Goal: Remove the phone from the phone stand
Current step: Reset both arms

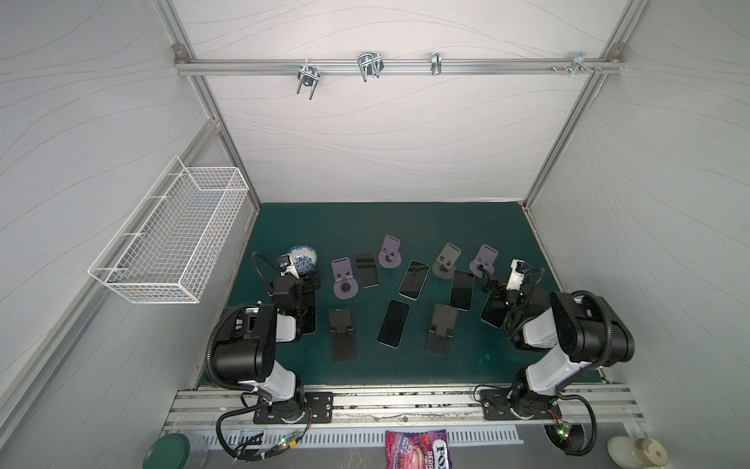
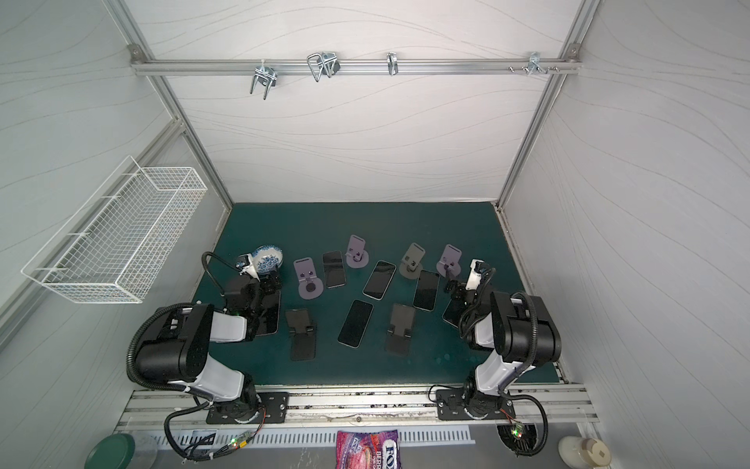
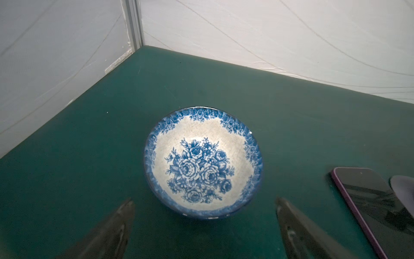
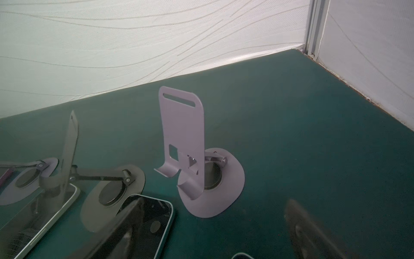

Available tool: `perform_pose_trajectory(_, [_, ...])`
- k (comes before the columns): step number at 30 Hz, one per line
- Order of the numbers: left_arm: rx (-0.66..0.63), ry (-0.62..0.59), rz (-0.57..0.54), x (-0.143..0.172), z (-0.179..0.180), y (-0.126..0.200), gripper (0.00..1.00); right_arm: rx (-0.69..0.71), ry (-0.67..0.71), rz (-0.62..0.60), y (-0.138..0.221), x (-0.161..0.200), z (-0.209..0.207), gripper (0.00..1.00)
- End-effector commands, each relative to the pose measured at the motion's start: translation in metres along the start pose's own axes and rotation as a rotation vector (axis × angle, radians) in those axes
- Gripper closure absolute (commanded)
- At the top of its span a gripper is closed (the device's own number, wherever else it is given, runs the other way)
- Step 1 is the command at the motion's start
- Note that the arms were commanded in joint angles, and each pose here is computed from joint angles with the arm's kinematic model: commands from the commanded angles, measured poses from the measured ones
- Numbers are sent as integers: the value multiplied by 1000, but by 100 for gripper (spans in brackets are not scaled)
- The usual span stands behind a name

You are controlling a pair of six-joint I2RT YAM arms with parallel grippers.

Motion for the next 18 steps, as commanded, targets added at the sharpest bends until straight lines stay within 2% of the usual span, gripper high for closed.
perform_pose_trajectory(1, [-91,-47,13,-17,-5,-12,1,-10,9,-53,-1,-10,3,1])
perform_pose_trajectory(3, [-102,-86,24,-18,-12,-12,1,-9,8,-55,-1,-11,3,1])
perform_pose_trajectory(18, [-109,-80,23,-18,-11,-13,1,3,15,-49,-3,-11,4,1])
Point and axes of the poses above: each gripper's point midway between its finger pads, its own y axis back along the fingers, its own z axis along the line the jaws close on, x = y × z, the point moved 9 cm from there along y, back along the fingers, and after that the axes turned 13 degrees about -y, right-handed, at the moved point
